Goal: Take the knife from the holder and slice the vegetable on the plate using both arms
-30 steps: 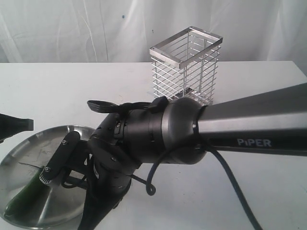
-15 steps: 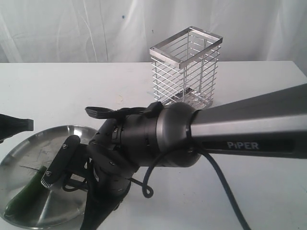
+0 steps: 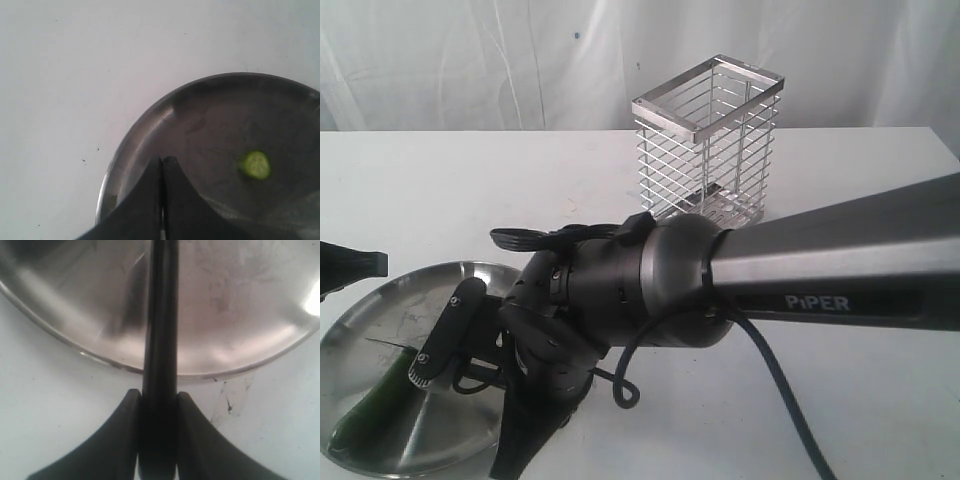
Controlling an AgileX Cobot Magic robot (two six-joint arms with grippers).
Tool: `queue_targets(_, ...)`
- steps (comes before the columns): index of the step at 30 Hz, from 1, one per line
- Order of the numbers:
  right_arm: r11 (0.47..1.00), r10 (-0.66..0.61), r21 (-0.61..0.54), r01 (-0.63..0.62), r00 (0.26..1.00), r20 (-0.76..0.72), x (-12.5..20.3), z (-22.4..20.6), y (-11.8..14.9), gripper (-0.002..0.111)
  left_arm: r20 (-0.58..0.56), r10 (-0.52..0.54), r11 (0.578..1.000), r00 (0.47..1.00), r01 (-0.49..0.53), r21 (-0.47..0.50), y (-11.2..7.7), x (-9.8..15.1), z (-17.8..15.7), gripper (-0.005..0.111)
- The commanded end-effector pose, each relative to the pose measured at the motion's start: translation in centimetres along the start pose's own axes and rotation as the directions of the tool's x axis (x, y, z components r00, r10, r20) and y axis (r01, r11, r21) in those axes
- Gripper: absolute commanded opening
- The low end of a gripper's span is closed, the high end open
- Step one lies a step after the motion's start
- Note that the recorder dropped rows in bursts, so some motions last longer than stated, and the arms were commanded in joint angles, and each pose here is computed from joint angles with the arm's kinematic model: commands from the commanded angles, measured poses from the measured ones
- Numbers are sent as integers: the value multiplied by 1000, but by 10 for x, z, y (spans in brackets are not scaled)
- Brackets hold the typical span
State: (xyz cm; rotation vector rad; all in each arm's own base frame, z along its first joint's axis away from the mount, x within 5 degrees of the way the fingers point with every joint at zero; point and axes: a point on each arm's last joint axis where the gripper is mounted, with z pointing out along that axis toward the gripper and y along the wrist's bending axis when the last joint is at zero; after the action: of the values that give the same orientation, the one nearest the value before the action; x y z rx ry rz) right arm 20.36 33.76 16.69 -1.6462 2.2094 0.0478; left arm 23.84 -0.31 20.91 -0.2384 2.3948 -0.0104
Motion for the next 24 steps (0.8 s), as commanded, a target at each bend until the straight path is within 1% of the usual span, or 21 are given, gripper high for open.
queue_targets(1, 1000, 1, 5, -1, 1000, 7, -2, -2, -1, 0, -6, -3, 1000, 1000, 3, -7, 1, 2, -2, 0)
queue_targets(16, 1000, 20, -13, -20, 1000, 4, -2, -2, 1, 0, -9, -5, 1000, 1000, 5, -9, 1, 3, -2, 0)
queue_targets(20, 1000, 15, -13, -15, 1000, 4, -2, -2, 1, 0, -24, -13, 1000, 1000, 13, -20, 2, 4, -2, 0)
queue_targets(24, 1000, 13, -13, -13, 1000, 4, -2, -2, 1, 0, -9, -32, 999, 999, 31, -15, 3, 2, -8, 0)
